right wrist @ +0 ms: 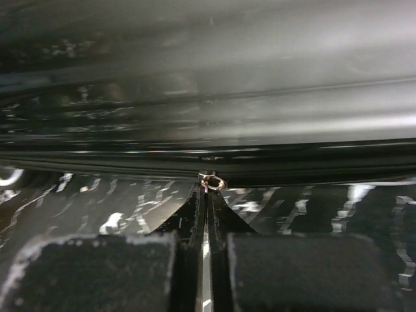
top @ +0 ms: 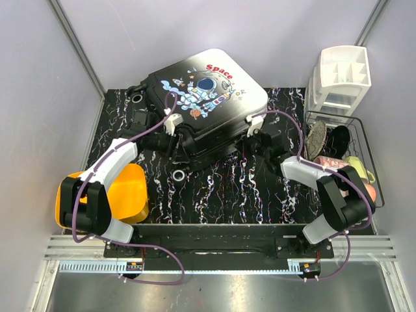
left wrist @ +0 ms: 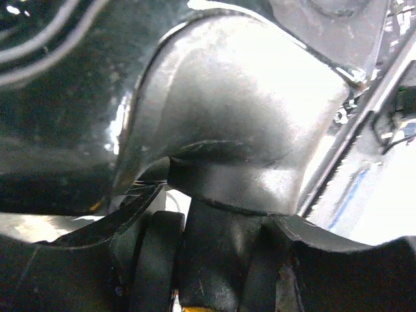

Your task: Open, take out, and arrange the luggage

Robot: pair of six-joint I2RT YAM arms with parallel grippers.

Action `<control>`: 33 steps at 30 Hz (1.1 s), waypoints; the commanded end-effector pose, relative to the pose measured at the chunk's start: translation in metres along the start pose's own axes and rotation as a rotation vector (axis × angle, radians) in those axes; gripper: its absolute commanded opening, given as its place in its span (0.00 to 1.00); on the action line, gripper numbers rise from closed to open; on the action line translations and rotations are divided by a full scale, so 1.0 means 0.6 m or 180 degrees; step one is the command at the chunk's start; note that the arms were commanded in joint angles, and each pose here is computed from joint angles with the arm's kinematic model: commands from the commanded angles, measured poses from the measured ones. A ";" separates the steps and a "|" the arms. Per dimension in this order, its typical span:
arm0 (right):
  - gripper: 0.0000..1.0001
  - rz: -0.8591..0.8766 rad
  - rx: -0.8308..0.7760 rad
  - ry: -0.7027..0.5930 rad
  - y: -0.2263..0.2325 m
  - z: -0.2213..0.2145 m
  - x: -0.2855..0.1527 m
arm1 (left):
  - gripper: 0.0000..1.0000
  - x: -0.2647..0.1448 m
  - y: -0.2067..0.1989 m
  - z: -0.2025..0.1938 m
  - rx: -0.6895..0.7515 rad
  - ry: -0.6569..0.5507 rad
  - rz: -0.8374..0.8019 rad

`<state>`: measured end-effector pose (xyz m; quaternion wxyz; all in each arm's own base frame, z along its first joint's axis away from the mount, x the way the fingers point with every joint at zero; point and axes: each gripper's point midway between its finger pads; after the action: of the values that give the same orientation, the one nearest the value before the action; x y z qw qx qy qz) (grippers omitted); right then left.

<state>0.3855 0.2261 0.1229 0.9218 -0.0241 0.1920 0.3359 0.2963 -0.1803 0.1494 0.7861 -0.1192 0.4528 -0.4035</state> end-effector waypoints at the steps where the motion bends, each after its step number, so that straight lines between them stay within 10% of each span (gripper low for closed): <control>1: 0.00 0.0591 0.0132 -0.0514 0.139 0.077 -0.023 | 0.00 0.049 -0.020 0.055 -0.0551 -0.0425 -0.0074; 15: 0.00 0.0458 0.0191 -0.0560 0.220 0.074 -0.006 | 0.00 0.046 -0.029 0.089 -0.0914 -0.0985 0.0043; 18: 0.00 0.0294 0.0035 -0.0594 0.191 0.078 -0.009 | 0.40 0.015 -0.060 0.074 -0.0333 -0.0725 -0.0028; 21: 0.00 0.0273 0.0058 -0.0547 0.178 0.074 -0.014 | 0.51 -0.045 -0.057 0.060 0.0611 -0.0407 0.0237; 23: 0.00 0.0284 0.0054 -0.0517 0.178 0.068 -0.016 | 0.99 -0.100 -0.029 0.075 0.1085 -0.0499 0.0350; 33: 0.00 0.0197 0.0042 -0.0376 0.160 0.045 -0.019 | 0.99 -0.286 0.206 0.217 0.1448 -0.0537 0.1675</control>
<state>0.3181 0.3004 0.1243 0.9121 -0.0014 0.1953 0.3605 0.3670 -0.0576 0.2802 0.9036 0.0652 0.2711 -0.3252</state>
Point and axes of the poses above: each gripper's point midway between its finger pads, its own x axis out along the fingers, its own y axis along the line the jaws close on, z = x × y, and after that the axes turned 9 degrees about -x, right-handed
